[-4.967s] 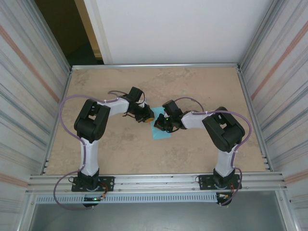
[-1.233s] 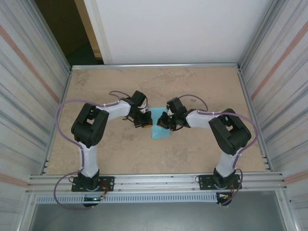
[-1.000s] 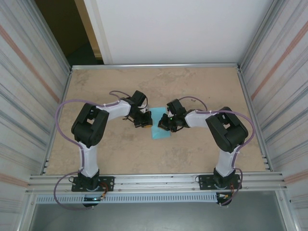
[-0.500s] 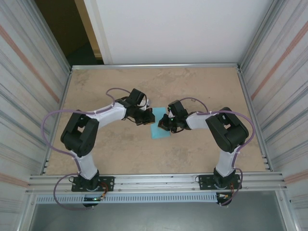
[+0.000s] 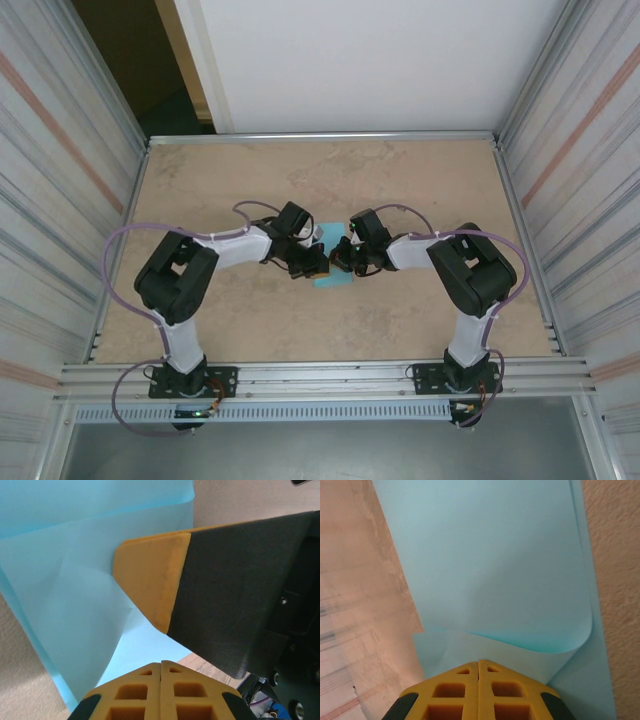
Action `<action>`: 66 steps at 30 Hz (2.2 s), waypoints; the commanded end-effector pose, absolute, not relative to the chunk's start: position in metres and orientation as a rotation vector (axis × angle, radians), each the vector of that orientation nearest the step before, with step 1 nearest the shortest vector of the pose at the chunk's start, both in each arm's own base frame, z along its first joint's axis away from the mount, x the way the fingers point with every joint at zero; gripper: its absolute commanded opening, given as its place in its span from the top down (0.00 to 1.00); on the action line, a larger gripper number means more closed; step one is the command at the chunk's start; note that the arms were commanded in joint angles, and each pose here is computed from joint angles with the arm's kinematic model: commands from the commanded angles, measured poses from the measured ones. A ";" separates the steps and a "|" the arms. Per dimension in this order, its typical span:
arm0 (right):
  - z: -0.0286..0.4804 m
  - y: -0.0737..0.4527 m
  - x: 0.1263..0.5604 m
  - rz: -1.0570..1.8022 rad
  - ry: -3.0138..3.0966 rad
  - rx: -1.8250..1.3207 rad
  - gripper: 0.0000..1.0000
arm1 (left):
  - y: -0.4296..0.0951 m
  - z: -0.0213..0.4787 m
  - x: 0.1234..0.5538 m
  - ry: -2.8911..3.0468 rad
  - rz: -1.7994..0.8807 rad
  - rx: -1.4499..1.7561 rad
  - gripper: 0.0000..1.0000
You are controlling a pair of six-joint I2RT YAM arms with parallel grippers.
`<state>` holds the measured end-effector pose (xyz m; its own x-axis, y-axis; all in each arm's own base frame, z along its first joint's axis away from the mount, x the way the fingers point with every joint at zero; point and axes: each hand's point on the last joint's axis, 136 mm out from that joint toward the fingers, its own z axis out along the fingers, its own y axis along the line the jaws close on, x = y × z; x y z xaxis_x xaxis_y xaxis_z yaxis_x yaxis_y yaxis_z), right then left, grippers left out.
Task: Fold a paper plane with a square sheet of paper (pick it up from the middle)
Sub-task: Fold the triangle a second time at the center of the table.
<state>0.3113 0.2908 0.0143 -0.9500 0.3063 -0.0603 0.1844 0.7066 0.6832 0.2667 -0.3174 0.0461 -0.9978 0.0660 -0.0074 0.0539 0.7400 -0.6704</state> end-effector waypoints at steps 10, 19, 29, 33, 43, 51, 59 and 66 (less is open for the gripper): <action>-0.049 0.250 0.272 0.793 2.951 0.580 1.00 | -0.320 0.029 0.268 -2.912 1.060 -0.104 0.97; -0.051 0.249 0.271 0.784 2.958 0.582 1.00 | -0.308 0.021 0.266 -2.942 0.971 -0.132 0.97; -0.055 0.247 0.269 0.759 2.977 0.574 1.00 | -0.300 0.021 0.267 -2.939 0.973 -0.117 0.98; -0.058 0.245 0.268 0.748 2.986 0.577 1.00 | -0.294 0.018 0.263 -2.921 0.975 -0.105 0.98; -0.064 0.242 0.263 0.723 3.013 0.581 1.00 | -0.277 0.016 0.243 -2.857 0.983 -0.113 0.98; -0.061 0.243 0.264 0.725 3.013 0.570 1.00 | -0.252 0.017 0.215 -2.849 0.865 -0.136 0.98; -0.058 0.244 0.267 0.725 3.008 0.557 1.00 | -0.280 0.066 0.252 -2.938 1.100 -0.181 0.98; -0.056 0.245 0.269 0.732 3.004 0.562 1.00 | -0.301 0.054 0.271 -2.925 1.128 -0.137 0.98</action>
